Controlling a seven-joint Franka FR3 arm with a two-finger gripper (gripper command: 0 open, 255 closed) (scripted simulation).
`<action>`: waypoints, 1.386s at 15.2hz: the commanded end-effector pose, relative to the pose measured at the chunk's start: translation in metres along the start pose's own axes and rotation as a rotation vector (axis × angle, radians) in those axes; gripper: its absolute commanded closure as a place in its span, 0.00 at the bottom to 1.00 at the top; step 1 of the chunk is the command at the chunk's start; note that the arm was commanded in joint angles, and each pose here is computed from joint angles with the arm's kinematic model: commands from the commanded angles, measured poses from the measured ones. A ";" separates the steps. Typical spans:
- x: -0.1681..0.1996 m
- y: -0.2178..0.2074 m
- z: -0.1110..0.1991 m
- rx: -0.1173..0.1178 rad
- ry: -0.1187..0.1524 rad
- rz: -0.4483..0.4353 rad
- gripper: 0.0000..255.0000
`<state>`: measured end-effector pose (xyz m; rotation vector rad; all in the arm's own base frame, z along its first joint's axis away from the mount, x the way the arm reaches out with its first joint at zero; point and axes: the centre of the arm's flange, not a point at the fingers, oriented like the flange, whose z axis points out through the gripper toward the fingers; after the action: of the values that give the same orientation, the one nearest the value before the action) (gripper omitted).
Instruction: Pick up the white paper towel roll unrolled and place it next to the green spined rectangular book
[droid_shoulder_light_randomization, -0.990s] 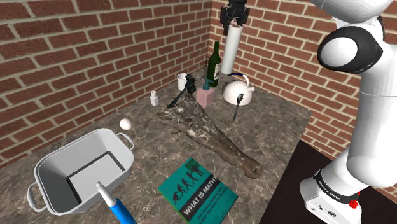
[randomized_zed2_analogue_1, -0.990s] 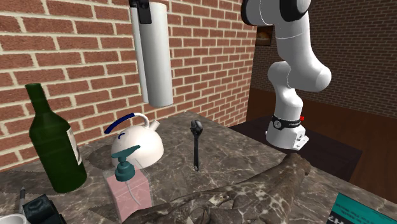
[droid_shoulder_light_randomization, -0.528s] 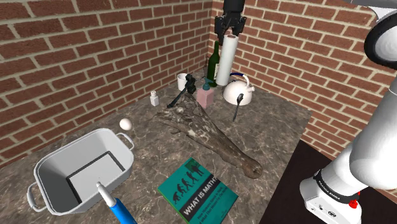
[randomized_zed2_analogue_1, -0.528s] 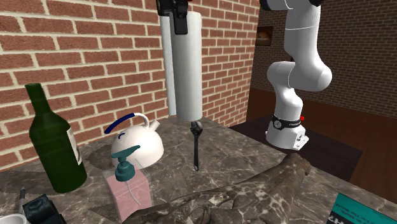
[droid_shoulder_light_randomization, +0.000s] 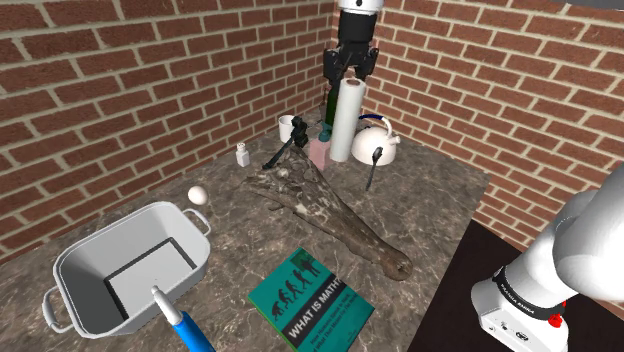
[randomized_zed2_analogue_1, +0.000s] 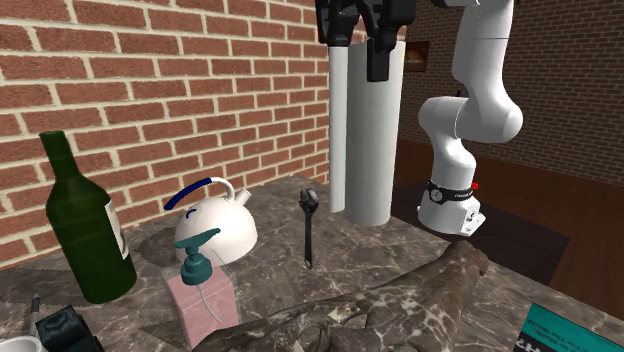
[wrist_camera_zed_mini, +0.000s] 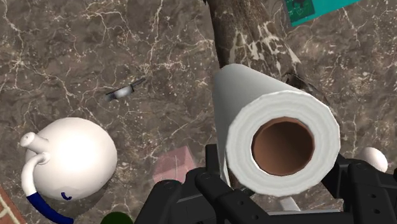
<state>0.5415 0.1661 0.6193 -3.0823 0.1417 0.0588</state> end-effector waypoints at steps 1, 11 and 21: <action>-0.016 -0.019 0.010 0.000 0.001 0.002 1.00; -0.092 -0.118 0.052 0.000 0.001 0.002 1.00; -0.169 -0.217 0.095 0.000 0.001 0.002 1.00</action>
<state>0.3957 0.3894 0.5472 -3.0833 0.1417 0.0572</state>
